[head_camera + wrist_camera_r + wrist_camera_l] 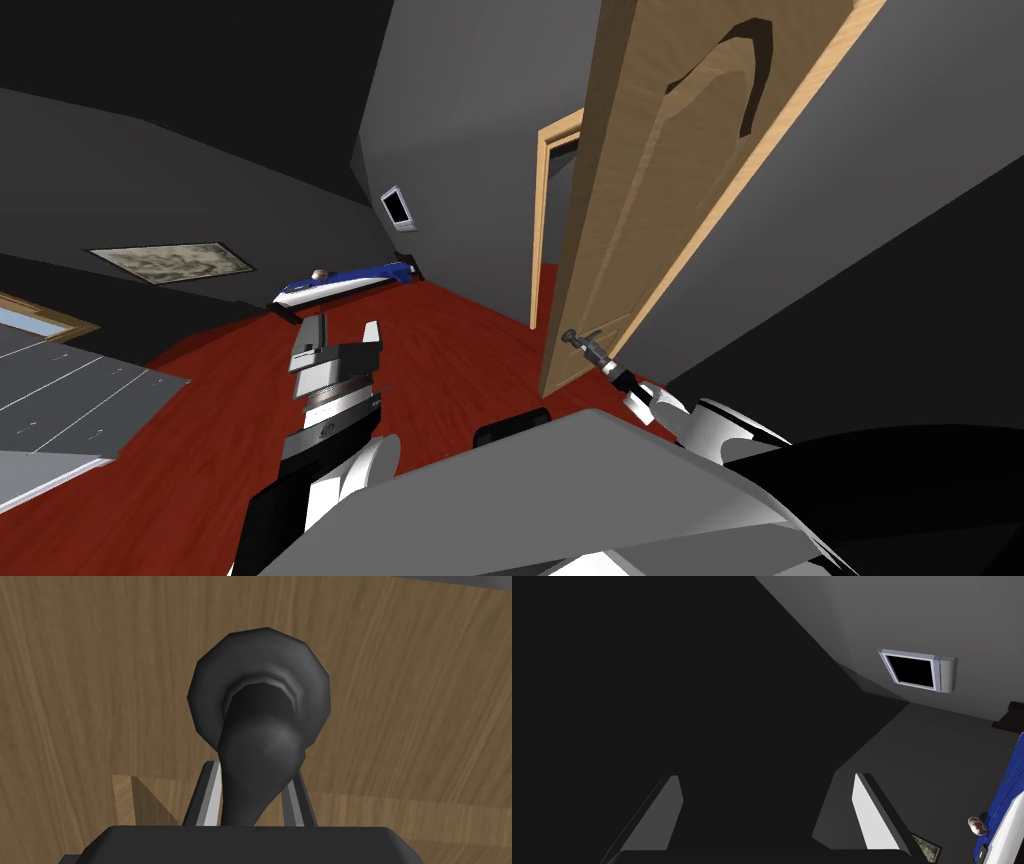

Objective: Pull the door open

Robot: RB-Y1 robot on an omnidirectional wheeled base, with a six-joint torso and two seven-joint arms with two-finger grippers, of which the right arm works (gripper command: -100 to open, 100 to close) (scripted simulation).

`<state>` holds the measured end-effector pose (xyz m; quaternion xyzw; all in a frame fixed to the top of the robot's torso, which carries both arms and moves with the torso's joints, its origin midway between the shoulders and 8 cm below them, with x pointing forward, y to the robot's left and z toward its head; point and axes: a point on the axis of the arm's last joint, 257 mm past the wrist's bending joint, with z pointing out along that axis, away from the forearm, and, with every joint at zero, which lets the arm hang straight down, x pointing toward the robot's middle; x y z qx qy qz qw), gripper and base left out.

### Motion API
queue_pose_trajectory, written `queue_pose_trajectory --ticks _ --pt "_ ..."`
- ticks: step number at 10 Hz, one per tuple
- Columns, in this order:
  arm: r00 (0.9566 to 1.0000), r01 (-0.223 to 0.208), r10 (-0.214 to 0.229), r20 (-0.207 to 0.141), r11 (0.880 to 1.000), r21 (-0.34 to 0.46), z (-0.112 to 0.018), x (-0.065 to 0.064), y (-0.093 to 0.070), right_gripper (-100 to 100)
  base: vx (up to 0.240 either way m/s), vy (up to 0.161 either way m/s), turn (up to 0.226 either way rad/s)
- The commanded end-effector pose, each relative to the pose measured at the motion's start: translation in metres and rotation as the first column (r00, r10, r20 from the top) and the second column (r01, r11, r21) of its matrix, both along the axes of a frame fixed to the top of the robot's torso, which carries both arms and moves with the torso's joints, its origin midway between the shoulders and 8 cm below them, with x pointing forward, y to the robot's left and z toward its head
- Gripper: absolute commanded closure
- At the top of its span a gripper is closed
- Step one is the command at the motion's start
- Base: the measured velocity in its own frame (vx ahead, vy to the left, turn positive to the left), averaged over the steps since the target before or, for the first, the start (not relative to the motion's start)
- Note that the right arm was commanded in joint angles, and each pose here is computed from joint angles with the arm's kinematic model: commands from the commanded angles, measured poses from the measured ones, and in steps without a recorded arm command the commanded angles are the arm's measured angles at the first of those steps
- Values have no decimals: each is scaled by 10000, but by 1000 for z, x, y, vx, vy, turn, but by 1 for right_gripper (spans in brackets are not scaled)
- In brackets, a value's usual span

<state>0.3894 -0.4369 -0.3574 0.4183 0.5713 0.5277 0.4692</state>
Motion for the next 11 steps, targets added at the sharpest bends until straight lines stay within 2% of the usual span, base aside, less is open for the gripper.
queue_pose_trajectory --ticks 1,2,5,7,8,11 --pt "10000 -28 28 91 10000 -24 3 0 -3 100 -101 -50 47" --pt "10000 13 -13 37 10000 -45 1 -1 -5 100 -38 -10 -10" --pt "10000 -52 53 41 10000 -63 3 -15 -12 100 -130 -60 141" --pt "10000 -52 53 41 10000 -63 3 -15 -12 100 -58 -30 2" --pt "9999 -109 109 -3 9999 -5 0 -15 -7 100 -13 -2 -6" --pt "9999 -107 107 -18 9999 -4 -1 -23 -10 100 -136 -77 163"
